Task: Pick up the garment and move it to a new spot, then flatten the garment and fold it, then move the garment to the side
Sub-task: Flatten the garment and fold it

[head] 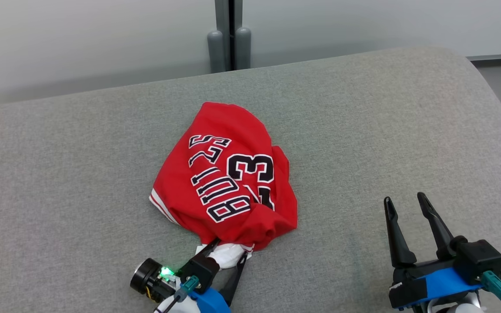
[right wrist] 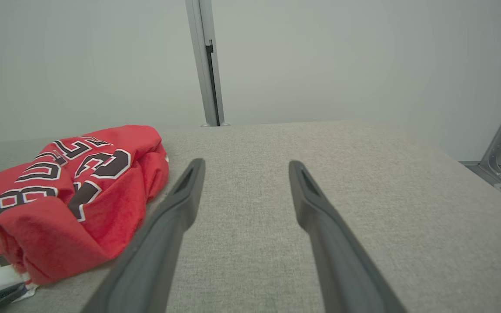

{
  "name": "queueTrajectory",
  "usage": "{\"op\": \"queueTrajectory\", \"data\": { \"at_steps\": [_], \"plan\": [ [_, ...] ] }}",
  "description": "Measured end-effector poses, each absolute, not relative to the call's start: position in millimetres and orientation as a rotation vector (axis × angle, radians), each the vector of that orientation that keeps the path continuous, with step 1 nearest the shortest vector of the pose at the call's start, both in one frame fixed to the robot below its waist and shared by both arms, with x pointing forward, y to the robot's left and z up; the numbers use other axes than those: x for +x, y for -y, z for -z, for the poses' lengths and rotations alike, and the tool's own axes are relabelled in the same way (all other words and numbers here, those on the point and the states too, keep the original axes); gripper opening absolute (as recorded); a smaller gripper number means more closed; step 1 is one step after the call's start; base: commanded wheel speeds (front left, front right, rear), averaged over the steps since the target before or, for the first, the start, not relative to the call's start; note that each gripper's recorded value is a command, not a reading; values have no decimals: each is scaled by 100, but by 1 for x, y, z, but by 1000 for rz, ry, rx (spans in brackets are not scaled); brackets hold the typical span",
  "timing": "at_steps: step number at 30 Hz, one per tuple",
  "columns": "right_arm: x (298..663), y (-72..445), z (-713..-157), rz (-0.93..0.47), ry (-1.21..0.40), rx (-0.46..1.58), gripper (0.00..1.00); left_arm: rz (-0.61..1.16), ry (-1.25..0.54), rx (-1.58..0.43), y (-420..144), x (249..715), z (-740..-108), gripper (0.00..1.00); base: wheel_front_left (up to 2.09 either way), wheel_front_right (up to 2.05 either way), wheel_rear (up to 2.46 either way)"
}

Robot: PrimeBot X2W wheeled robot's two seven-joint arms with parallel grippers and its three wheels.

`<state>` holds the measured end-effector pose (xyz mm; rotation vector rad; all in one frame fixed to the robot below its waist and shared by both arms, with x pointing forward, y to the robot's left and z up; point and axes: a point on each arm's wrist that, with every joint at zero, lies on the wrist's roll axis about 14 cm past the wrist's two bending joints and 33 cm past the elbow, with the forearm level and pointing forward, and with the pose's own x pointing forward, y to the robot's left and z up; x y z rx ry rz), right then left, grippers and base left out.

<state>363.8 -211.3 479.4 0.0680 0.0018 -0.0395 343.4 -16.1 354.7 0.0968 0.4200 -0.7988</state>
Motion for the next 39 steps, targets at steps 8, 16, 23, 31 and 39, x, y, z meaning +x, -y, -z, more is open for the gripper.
{"op": "queueTrajectory", "data": {
  "at_steps": [8, 16, 23, 31, 39],
  "plan": [
    [360, 217, -482, 57, 5, 65, 100, 799, -460, 142, 14, 347, -344, 0, 0, 0, 0],
    [360, 198, -489, -1, 29, 76, 100, 607, -329, 128, -30, 379, -387, 0, 0, 0, 0],
    [365, 169, -494, -89, 45, 103, 100, 408, -233, 170, -106, 381, -416, 0, 0, 0, 0],
    [374, 146, -498, -158, 53, 121, 100, 182, -290, 190, -191, 344, -402, 0, 0, 0, 0],
    [377, 140, -494, -174, 41, 129, 100, 169, -132, 67, -169, 353, -446, 100, 0, 0, 0]
  ]
}}
